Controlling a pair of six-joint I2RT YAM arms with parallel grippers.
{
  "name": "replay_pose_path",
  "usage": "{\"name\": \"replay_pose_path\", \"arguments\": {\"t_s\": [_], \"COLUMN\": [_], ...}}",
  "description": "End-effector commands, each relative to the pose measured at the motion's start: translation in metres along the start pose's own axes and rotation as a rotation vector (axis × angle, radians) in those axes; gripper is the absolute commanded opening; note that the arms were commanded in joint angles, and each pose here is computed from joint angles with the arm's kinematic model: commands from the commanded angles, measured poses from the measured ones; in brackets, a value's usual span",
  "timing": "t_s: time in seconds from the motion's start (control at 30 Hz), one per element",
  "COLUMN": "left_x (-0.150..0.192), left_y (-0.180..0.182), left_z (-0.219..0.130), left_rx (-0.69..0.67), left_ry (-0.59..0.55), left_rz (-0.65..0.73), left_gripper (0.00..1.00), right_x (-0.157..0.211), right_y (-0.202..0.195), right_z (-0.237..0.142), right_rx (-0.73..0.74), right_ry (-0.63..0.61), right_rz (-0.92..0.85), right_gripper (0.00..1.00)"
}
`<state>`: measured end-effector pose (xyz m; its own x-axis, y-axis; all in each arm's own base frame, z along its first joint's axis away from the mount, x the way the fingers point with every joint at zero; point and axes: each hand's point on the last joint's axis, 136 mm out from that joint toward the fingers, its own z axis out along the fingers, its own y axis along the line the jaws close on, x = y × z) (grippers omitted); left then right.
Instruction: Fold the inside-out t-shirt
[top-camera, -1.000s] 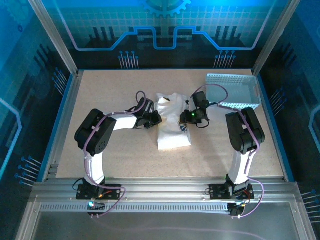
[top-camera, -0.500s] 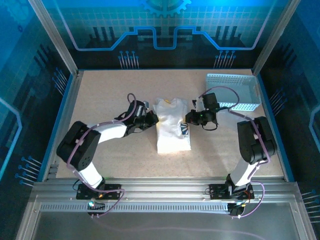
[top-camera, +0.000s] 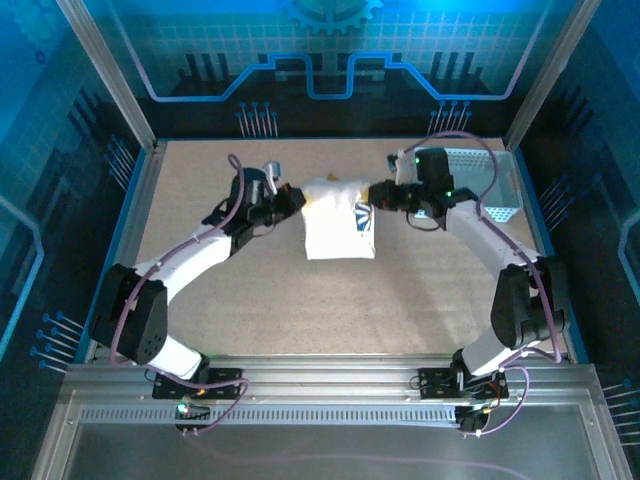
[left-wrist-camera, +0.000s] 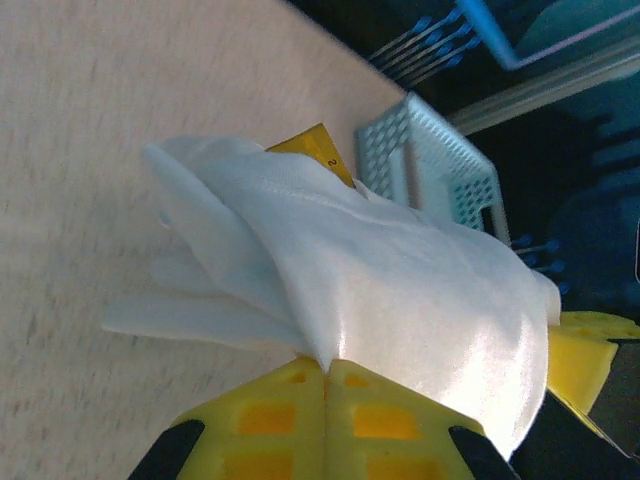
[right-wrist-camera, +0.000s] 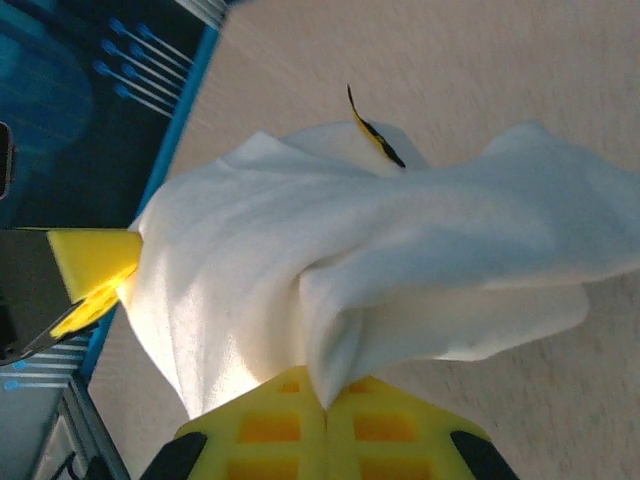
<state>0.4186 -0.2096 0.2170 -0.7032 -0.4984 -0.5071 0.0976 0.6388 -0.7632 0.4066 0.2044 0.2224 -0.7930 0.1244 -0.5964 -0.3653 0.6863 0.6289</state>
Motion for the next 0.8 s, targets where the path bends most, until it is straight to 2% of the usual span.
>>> {"name": "replay_pose_path", "arguments": {"t_s": [0.0, 0.1, 0.2, 0.4, 0.57, 0.77], "left_x": [-0.050, -0.072, -0.082, -0.078, -0.061, -0.036], "left_y": [-0.030, -0.042, -0.039, -0.016, -0.003, 0.007], "left_z": [-0.001, 0.008, 0.019, 0.035, 0.039, 0.018], "left_rx": [0.071, 0.103, 0.083, 0.070, 0.077, 0.117], "left_ry": [-0.078, -0.099, -0.103, -0.121, -0.084, -0.110], "left_rz": [0.105, 0.155, 0.182, 0.210, 0.216, 0.232], "left_gripper": [0.00, 0.00, 0.00, 0.00, 0.00, 0.00], "right_x": [-0.043, -0.063, -0.072, -0.069, -0.047, -0.011], "right_y": [0.010, -0.003, -0.013, -0.029, -0.032, -0.022], "right_z": [-0.001, 0.013, 0.025, 0.039, 0.047, 0.037], "right_rx": [-0.007, 0.039, 0.071, 0.110, 0.115, 0.107], "right_ry": [-0.071, -0.090, -0.073, -0.055, -0.020, -0.032], "right_rz": [-0.110, -0.149, -0.160, -0.204, -0.234, -0.290], "right_gripper": [0.00, 0.00, 0.00, 0.00, 0.00, 0.00]}}
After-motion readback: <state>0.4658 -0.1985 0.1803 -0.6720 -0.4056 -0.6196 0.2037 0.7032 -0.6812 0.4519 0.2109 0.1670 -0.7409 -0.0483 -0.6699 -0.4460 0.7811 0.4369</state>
